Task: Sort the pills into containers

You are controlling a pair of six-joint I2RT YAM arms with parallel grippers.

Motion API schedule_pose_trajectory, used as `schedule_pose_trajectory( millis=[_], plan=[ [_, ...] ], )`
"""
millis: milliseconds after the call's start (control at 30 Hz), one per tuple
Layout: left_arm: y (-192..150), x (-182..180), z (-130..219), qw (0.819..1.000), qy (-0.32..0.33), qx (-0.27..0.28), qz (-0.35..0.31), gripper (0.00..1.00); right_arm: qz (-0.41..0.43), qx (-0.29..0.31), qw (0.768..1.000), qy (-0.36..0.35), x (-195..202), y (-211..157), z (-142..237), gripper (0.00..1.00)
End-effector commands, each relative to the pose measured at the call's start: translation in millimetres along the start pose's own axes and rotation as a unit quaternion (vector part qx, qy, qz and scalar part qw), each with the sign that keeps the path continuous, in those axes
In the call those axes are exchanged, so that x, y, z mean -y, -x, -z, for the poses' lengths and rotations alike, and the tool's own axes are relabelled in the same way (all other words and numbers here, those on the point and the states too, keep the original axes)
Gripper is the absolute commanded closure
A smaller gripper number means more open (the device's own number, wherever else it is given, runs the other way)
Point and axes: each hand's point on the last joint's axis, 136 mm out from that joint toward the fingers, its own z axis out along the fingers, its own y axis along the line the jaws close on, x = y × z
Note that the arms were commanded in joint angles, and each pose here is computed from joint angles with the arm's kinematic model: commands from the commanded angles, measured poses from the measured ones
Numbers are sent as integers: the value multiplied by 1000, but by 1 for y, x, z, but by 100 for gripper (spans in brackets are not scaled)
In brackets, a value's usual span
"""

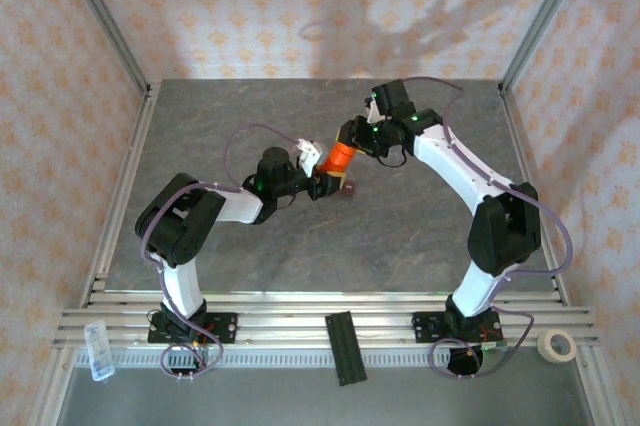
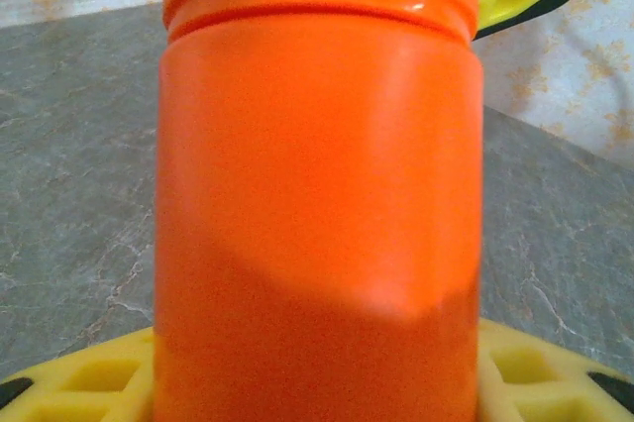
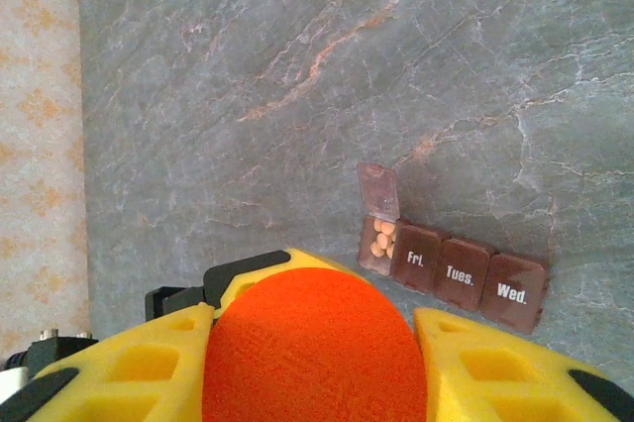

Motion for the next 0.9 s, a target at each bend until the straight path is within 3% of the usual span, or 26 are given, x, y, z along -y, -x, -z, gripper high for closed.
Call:
schedule_pose_trajectory(
  millis=[0, 100, 300, 400, 667, 867],
  plan=[
    [80, 41, 5, 986, -51, 120, -102, 100, 5, -12, 1000, -8, -7, -10, -8, 61],
    [79, 39, 5, 987, -49, 117, -99, 100, 10, -3, 1000, -9, -13, -1, 2, 56],
    [76, 33, 6, 988, -49, 117, -89, 100, 22, 37, 999, 24, -34, 34, 46, 27],
    [78, 32, 9, 987, -53, 124, -83, 100, 46, 42, 997, 42, -46, 43, 71, 19],
    [91, 36, 15, 984, -96, 142, -54, 100, 122, 39, 991, 50, -36, 53, 103, 19],
    [97, 41, 18, 981, -135, 139, -31, 100, 257, -6, 960, 107, -46, 24, 108, 25]
  ],
)
